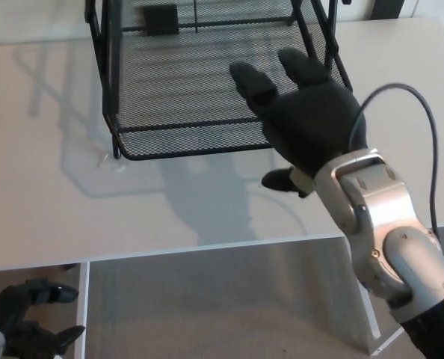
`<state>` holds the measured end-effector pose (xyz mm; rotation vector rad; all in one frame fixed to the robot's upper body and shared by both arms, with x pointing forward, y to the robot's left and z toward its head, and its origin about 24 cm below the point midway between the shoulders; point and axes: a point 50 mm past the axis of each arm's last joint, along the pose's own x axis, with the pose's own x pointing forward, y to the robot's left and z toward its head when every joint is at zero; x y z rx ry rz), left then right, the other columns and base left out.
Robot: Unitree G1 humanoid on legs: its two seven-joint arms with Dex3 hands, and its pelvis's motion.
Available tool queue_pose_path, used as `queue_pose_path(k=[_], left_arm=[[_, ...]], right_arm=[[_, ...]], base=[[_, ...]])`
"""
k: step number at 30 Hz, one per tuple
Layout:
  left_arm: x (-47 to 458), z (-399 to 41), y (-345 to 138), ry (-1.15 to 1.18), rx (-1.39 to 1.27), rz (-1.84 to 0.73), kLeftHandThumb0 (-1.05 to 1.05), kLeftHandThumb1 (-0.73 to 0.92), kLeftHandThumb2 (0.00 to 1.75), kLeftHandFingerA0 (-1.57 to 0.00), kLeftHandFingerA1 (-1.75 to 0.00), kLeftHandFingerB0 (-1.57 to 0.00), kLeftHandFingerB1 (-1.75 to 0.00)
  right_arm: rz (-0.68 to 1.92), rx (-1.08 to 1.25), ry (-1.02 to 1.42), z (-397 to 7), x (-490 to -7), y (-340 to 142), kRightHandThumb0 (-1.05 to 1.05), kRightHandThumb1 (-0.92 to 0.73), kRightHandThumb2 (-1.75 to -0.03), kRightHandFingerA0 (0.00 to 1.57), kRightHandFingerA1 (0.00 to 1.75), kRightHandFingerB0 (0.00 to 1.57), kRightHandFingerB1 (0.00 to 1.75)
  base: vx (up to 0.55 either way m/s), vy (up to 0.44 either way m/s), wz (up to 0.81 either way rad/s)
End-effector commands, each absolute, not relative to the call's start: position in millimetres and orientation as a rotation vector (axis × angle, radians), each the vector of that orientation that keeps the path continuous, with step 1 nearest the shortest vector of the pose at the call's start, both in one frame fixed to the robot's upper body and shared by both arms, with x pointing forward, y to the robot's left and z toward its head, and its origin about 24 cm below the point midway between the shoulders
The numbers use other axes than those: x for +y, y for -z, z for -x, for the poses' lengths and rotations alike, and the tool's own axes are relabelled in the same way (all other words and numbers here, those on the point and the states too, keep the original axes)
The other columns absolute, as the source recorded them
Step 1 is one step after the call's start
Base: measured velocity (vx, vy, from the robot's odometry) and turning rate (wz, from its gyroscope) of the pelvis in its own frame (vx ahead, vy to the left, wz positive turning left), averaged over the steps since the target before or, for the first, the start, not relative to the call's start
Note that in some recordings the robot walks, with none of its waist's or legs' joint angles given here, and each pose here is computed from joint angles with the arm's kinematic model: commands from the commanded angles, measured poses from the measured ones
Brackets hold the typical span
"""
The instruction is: The robot walk towards a table in front and then pushes a layer of a file tray back to its original position using its right hand
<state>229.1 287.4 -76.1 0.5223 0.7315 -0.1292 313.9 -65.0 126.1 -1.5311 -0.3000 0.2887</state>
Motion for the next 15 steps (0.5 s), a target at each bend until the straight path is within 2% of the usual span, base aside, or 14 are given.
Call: queue_pose_path(k=[1, 2, 3, 4, 5, 7, 8, 10, 11, 12, 13, 14, 15], left_arm=[[292, -231, 73, 0.112, 0.737, -0.531, -0.50, 0.26, 0.91, -0.78, -0.89, -0.36, -0.68], [292, -232, 72, 0.117, 0.733, -0.538, -0.50, 0.26, 0.91, -0.78, -0.90, -0.37, -0.69], [291, -233, 72, 0.120, 0.730, -0.544, -0.49, 0.34, 0.78, -0.79, -0.95, -0.38, -0.71], [291, -235, 71, 0.120, 0.730, -0.544, -0.49, 0.34, 0.78, -0.79, -0.95, -0.38, -0.71], [290, -237, 70, 0.120, 0.724, -0.542, -0.49, 0.26, 0.90, -0.78, -0.90, -0.38, -0.69], [290, -240, 68, 0.116, 0.717, -0.543, -0.49, 0.25, 0.90, -0.78, -0.90, -0.39, -0.70], [289, -242, 67, 0.117, 0.716, -0.547, -0.51, 0.25, 0.90, -0.77, -0.90, -0.39, -0.70], [289, -243, 66, 0.123, 0.715, -0.556, -0.51, 0.25, 0.91, -0.78, -0.90, -0.38, -0.70], [289, -243, 66, 0.128, 0.716, -0.563, -0.51, 0.34, 0.77, -0.78, -0.92, -0.38, -0.72], [289, -243, 66, 0.132, 0.717, -0.570, -0.51, 0.34, 0.77, -0.78, -0.92, -0.38, -0.72], [289, -242, 67, 0.136, 0.726, -0.569, -0.51, 0.25, 0.90, -0.78, -0.88, -0.36, -0.68], [289, -242, 67, 0.136, 0.725, -0.575, -0.51, 0.34, 0.75, -0.77, -0.88, -0.38, -0.70], [289, -241, 67, 0.135, 0.724, -0.575, -0.51, 0.25, 0.89, -0.78, -0.88, -0.38, -0.69]], right_arm=[[1.423, -0.180, -0.387, -307, -78, -114, -0.83, -0.48, -0.85, 0.00, 0.00, 0.00, 0.00], [1.419, -0.179, -0.396, -305, -79, -113, -0.82, -0.47, -0.85, 0.00, 0.00, 0.00, 0.00], [1.410, -0.189, -0.400, -301, -80, -114, -0.81, -0.46, -0.84, 0.00, 0.00, 0.00, 0.00], [1.402, -0.205, -0.400, -297, -80, -116, -0.81, -0.46, -0.84, 0.00, 0.00, 0.00, 0.00], [1.398, -0.270, -0.388, -288, -81, -124, -0.82, -0.47, -0.85, 0.00, 0.00, 0.00, 0.00], [1.392, -0.327, -0.371, -282, -81, -132, -0.86, -0.48, -0.88, 0.00, 0.00, 0.00, 0.00], [1.383, -0.385, -0.352, -275, -80, -141, -0.85, -0.58, -0.59, 0.00, 0.00, 0.00, 0.00], [1.373, -0.461, -0.327, -264, -81, -156, -0.85, -0.58, -0.58, 0.00, 0.00, 0.00, 0.00], [1.367, -0.492, -0.312, -261, -81, -161, -0.84, -0.57, -0.58, 0.00, 0.00, 0.00, 0.00], [1.360, -0.522, -0.298, -258, -82, -165, -0.84, -0.57, -0.58, 0.00, 0.00, 0.00, 0.00], [1.364, -0.583, -0.273, -250, -84, -178, -0.91, -0.52, -0.89, 0.00, 0.00, 0.00, 0.00], [1.362, -0.614, -0.260, -246, -84, -184, -0.89, -0.50, -0.87, 0.00, 0.00, 0.00, 0.01], [1.361, -0.644, -0.246, -243, -85, -190, -0.89, -0.50, -0.87, 0.00, 0.00, 0.00, 0.01]], base=[[0.00, 0.000, 0.00], [0.00, 0.000, 0.00], [0.00, 0.000, 0.00], [0.00, 0.000, 0.00], [0.00, 0.000, 0.00], [0.00, 0.000, 0.00], [0.00, 0.000, 0.00], [0.00, 0.000, 0.00], [0.00, 0.000, 0.00], [0.00, 0.000, 0.00], [0.00, 0.000, 0.00], [0.00, 0.000, 0.00], [0.00, 0.000, 0.00]])
